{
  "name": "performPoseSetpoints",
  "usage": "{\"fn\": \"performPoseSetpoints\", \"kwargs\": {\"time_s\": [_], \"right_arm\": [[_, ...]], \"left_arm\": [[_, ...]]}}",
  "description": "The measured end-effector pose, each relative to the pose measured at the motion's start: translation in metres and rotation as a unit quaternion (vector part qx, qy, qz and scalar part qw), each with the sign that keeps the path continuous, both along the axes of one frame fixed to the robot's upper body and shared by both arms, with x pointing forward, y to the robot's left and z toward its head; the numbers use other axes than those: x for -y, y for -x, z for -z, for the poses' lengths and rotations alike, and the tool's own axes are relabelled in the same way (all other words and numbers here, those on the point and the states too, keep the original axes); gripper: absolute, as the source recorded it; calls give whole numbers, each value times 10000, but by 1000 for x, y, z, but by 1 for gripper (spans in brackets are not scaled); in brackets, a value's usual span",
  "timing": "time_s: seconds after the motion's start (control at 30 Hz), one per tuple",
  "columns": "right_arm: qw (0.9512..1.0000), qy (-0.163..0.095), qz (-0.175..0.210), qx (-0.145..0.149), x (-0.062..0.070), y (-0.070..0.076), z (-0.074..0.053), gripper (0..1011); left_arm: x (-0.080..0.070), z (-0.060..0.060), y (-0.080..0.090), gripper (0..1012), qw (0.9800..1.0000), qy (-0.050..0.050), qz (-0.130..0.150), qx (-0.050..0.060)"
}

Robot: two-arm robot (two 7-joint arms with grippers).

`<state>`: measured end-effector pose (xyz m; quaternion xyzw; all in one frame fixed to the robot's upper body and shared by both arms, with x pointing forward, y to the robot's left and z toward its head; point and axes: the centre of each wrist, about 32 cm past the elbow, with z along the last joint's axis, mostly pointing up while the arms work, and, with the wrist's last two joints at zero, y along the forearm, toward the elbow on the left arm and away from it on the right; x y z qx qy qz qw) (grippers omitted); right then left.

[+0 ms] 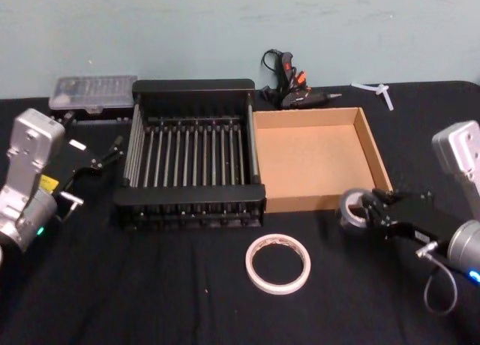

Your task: Pick up the white tape and place it into the black box , Pick up the silver tape and place it into the brown box.

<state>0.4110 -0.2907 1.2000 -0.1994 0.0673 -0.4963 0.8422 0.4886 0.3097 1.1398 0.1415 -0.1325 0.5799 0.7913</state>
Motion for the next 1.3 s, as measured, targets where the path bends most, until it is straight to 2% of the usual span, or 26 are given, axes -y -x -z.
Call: {"fn": "performPoseSetpoints", "kwargs": {"time_s": [0.13, 0.37, 0.7, 1.0, 1.3], "right_arm": [[9999, 9, 8, 155, 0, -5, -4, 161], [9985, 84, 86, 539, 0, -23, -13, 161], [9949, 190, 204, 969, -6, -53, -14, 161], [9877, 258, 338, 1508, -14, -80, 2, 161], [9827, 402, 334, 1778, -22, -99, 22, 160]], "left_arm": [[0, 0, 0, 1001, 10000, 0, 0, 1], [0, 0, 0, 1001, 10000, 0, 0, 0], [0, 0, 0, 1001, 10000, 0, 0, 0], [0, 0, 0, 1001, 10000, 0, 0, 0], [0, 0, 0, 1001, 10000, 0, 0, 1]]}}
